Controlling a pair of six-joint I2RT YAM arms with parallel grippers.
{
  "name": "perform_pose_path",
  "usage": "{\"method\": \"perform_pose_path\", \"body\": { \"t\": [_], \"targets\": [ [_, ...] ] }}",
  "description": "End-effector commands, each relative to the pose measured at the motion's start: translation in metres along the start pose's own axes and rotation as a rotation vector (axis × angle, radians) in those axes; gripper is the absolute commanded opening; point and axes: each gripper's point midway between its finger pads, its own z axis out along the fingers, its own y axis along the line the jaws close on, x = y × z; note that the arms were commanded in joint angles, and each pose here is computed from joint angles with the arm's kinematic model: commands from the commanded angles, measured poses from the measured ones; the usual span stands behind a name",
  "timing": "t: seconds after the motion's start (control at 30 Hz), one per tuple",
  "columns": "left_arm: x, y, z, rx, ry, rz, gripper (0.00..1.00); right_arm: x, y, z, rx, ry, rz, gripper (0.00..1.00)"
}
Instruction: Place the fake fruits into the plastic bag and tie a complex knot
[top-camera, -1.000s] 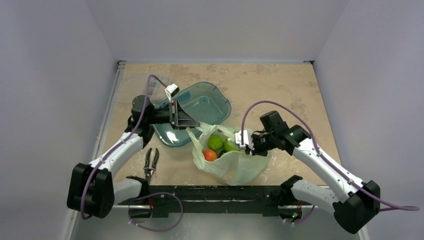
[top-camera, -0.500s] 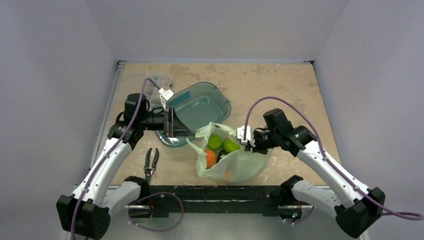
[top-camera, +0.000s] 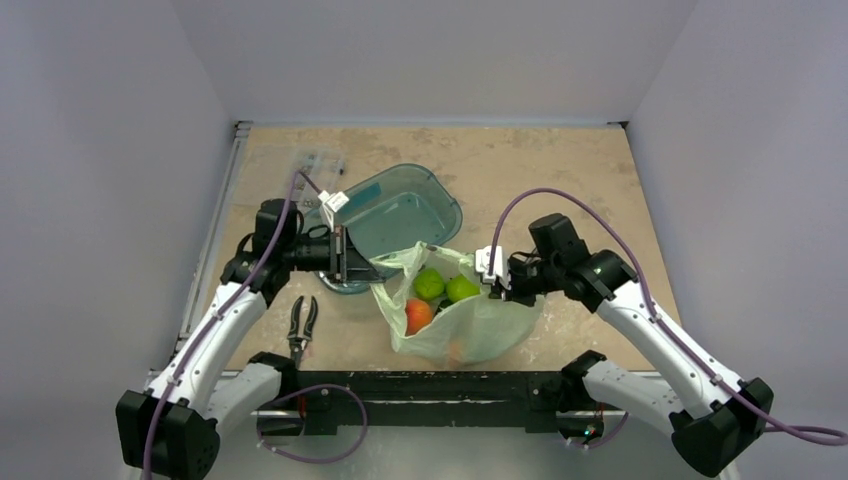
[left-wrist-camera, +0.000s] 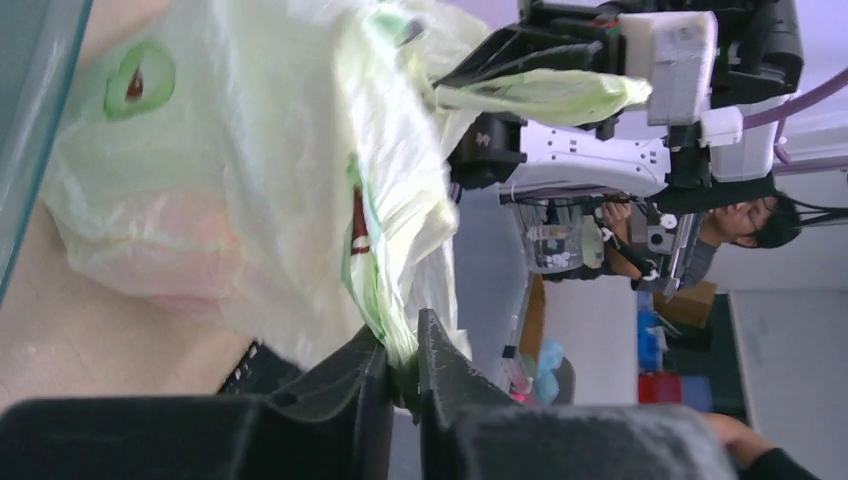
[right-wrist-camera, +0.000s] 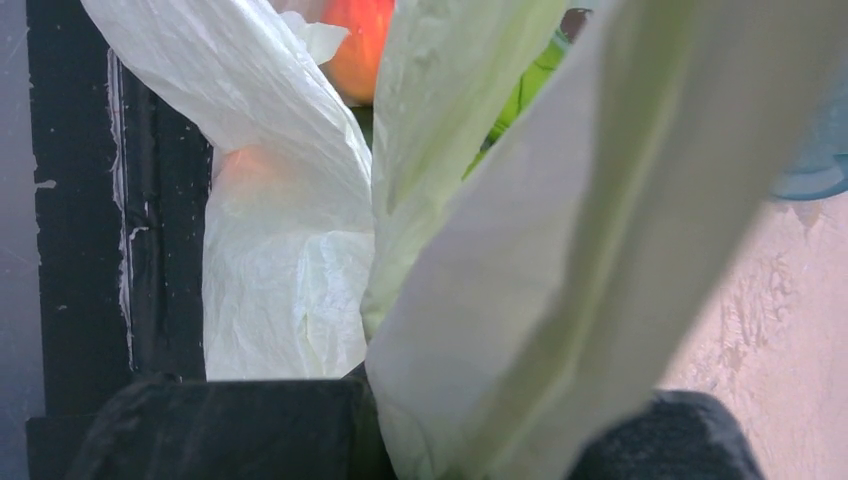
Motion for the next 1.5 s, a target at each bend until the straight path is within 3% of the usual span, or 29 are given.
{"method": "perform_pose_path", "body": {
  "t": [0.0, 0.13, 0.17, 0.3, 0.53, 0.87, 1.1, 1.33, 1.47],
  "targets": [
    [-0.052, -0.074, -0.017, 0.100, -0.117, 0.313, 0.00, -0.034, -0.021, -0.025, 0.113, -0.064, -0.014, 0.00],
    [-0.098, -0.143, -0.050, 0.059, -0.231, 0.655, 0.00, -0.064, -0.039, -0.067, 0.234, -0.101, -0.031, 0.00],
    [-0.102, -0.147, -0.055, 0.021, -0.243, 0.778, 0.00, -0.068, -0.039, -0.075, 0.240, -0.104, -0.027, 0.00],
    [-0.095, -0.114, -0.058, -0.106, -0.170, 0.972, 0.00, -0.064, -0.032, -0.086, 0.212, -0.083, 0.054, 0.00],
    [-0.074, -0.024, -0.056, -0.307, 0.023, 1.059, 0.00, -0.089, -0.031, -0.080, 0.164, -0.248, 0.216, 0.00],
    [-0.009, 0.052, -0.071, -0.361, 0.365, 1.296, 0.00, -0.087, -0.068, -0.057, 0.215, -0.403, 0.508, 0.00],
    [0.030, 0.105, -0.080, -0.371, 0.585, 1.416, 0.00, -0.027, -0.128, -0.021, 0.348, -0.322, 0.697, 0.00],
    [0.047, 0.124, -0.063, -0.318, 0.693, 1.517, 0.00, 0.030, -0.134, 0.023, 0.366, -0.143, 0.785, 0.00],
    [0.063, 0.140, -0.056, -0.265, 0.836, 1.587, 0.00, 0.059, -0.136, 0.035, 0.404, -0.033, 0.784, 0.00]
  ]
}}
